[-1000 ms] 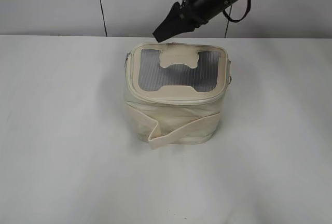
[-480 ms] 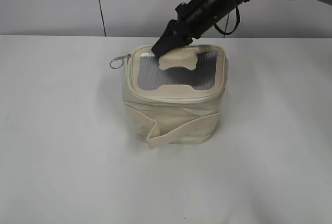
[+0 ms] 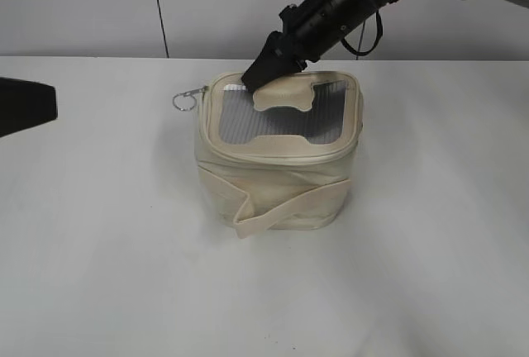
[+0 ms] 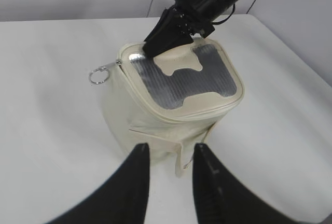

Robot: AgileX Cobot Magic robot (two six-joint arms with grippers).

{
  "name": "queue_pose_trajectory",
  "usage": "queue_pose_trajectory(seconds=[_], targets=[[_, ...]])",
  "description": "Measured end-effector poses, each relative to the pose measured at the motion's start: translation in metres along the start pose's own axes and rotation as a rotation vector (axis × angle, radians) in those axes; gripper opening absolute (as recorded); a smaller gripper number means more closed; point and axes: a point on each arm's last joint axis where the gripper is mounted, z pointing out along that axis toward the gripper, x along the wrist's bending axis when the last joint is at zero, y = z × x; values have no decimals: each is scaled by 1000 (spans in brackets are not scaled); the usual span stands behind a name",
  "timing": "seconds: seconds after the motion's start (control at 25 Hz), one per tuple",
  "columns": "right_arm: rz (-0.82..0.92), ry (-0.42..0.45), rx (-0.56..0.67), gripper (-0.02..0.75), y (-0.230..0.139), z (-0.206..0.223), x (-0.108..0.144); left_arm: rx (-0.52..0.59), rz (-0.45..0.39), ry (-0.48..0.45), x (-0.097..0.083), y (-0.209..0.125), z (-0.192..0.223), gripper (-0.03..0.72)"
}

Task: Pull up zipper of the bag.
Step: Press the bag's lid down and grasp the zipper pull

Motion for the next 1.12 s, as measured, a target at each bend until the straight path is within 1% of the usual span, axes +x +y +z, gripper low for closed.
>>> queue_pose_trajectory(seconds=[0.08, 0.12, 0.16, 0.24, 0.32, 0.36, 0.4, 0.48, 0.52, 0.56, 0.64, 0.68, 0.72, 0.84, 0.92, 1.0, 1.12], targets=[[0, 0, 0, 64, 0, 0, 0, 14, -24, -19, 1, 1, 9, 227], [0, 0, 0, 64, 0, 0, 0, 27, -19, -23, 2, 0, 15, 227], [0, 0, 0, 64, 0, 0, 0, 53, -28, -33, 4, 0, 24, 226], [-1, 1, 1, 64, 0, 0, 0, 93, -47, -53, 11, 2, 34, 225], [-1, 1, 2, 64, 0, 0, 0, 124, -35, -100, 22, 11, 43, 225], [-1, 1, 2, 64, 0, 0, 0, 133, -63, -120, 37, 17, 50, 225], [-1, 1, 2, 64, 0, 0, 0, 139, -83, -163, 49, 22, 54, 225], [-1, 1, 2, 64, 0, 0, 0, 97, -82, -185, 88, 38, 62, 233], [-1, 1, 2, 64, 0, 0, 0, 92, -79, -183, 109, 41, 69, 244], [-2, 0, 2, 63, 0, 0, 0, 95, -25, -189, 125, 40, 79, 255], [-3, 1, 3, 63, 0, 0, 1, 130, 77, -221, 141, 31, 100, 274], [-4, 1, 3, 63, 0, 0, 1, 153, 125, -239, 145, 24, 113, 282], [-4, 1, 3, 63, 0, 0, 1, 170, 193, -248, 146, 19, 124, 293], [-5, 2, 4, 63, 0, 0, 1, 229, 341, -236, 144, 3, 152, 348], [-5, 2, 4, 63, 0, 0, 1, 234, 412, -213, 140, -1, 165, 393], [-5, 2, 4, 63, 0, 0, 1, 217, 464, -195, 134, -3, 175, 428], [-5, 2, 4, 63, 0, 0, 1, 182, 515, -186, 128, -4, 188, 445]])
